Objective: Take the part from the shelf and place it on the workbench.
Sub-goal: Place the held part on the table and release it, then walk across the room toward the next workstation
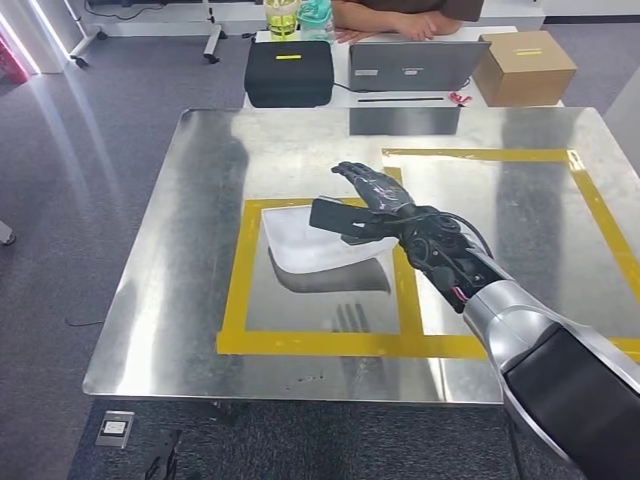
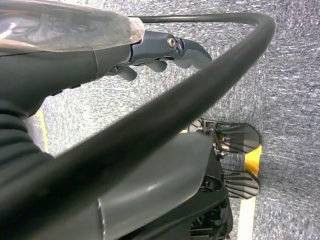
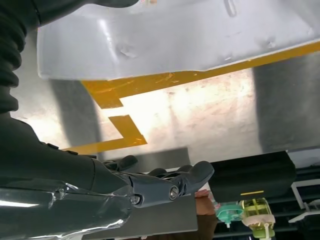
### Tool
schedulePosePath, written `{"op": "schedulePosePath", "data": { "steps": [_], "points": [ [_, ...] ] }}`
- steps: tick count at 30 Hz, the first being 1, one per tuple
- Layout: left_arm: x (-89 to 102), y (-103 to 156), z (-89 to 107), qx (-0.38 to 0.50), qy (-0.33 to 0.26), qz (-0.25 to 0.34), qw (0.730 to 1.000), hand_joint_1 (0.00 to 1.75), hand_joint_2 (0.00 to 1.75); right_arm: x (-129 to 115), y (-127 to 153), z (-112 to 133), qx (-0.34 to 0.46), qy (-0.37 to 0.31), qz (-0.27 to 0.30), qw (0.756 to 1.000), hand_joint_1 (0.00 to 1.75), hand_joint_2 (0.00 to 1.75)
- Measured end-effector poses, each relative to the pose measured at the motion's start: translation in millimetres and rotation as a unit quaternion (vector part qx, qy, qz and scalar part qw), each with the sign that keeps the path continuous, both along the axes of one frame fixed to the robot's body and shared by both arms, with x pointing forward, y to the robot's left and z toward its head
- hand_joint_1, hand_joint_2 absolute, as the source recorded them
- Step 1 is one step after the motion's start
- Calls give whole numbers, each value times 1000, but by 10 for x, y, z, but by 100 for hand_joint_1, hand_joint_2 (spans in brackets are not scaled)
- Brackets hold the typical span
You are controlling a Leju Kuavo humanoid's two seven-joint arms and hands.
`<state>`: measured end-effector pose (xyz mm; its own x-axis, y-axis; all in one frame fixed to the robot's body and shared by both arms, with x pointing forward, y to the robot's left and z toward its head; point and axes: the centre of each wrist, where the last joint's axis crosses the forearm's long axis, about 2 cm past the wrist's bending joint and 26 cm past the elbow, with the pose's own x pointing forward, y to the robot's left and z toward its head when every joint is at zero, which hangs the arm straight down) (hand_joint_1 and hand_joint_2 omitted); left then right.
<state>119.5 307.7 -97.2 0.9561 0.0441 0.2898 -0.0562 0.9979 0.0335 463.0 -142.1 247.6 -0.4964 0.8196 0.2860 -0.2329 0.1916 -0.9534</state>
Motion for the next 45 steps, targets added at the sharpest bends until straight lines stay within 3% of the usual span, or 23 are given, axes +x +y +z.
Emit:
{"op": "schedulePosePath", "data": {
  "steps": [29, 32, 34, 37, 39, 45],
  "points": [
    [-7, -2, -2, -4, 3, -1, 1000, 0, 0, 5, 4, -4, 3, 4, -4, 1000, 0, 175],
    [-12, -2, -3, -5, 0, -2, 1000, 0, 0, 7, 13, 24, 54, -12, 10, 998, 0, 175],
    [-14, -5, -4, -10, -8, -3, 1000, 0, 0, 28, 33, 149, 160, -46, 29, 986, 0, 175],
    [-9, -26, -3, -22, -20, -10, 999, 0, 0, 40, 108, 542, 314, -106, 33, 943, 0, 175],
    [-4, -49, -2, -28, -23, -14, 999, 0, 0, -34, 169, 752, 372, -132, 29, 918, 0, 175],
    [-41, -94, -12, -34, -19, -14, 999, 0, 0, -476, 222, 972, 491, -198, 75, 845, 0, 175]
  ]
}}
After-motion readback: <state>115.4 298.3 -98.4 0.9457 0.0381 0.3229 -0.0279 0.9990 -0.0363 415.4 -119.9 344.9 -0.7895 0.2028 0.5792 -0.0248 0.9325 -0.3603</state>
